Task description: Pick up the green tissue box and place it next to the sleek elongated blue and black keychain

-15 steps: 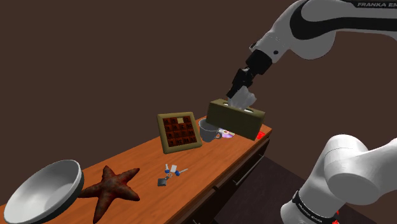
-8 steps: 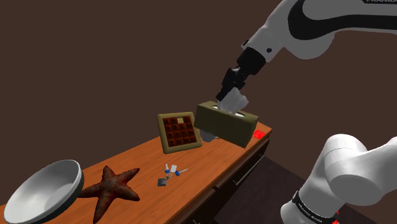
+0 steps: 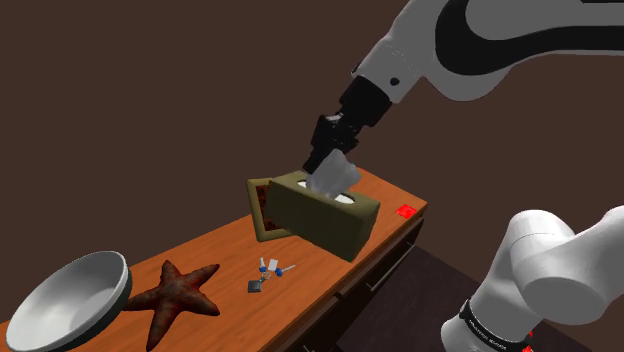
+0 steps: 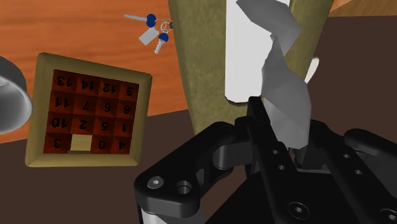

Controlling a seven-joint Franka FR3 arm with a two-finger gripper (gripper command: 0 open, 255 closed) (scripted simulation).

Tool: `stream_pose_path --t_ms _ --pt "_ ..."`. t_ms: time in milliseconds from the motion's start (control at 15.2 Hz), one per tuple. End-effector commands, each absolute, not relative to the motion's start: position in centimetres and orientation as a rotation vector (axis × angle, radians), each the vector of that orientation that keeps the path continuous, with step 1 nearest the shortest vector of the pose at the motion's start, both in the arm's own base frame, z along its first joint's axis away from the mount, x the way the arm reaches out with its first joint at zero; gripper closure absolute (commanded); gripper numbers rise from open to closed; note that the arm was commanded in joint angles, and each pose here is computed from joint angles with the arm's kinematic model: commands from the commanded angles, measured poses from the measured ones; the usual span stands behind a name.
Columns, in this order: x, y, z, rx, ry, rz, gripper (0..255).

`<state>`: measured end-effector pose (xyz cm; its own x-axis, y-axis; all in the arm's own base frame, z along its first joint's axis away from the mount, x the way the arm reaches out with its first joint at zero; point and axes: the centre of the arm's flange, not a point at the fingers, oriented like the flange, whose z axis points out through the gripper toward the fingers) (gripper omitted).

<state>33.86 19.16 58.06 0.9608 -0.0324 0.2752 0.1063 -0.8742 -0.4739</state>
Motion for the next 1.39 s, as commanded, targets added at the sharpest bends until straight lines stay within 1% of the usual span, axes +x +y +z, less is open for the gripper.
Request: stream_pose_path --t_ms 0,660,1320 --pt "33.8 21.8 58.0 -2.607 -0.051 -0.378 255" --pt "33.8 35.9 58.1 -2.607 -0.051 -0.378 255" --pt "33.8 35.9 52.9 -2.607 -0.051 -0.378 255"
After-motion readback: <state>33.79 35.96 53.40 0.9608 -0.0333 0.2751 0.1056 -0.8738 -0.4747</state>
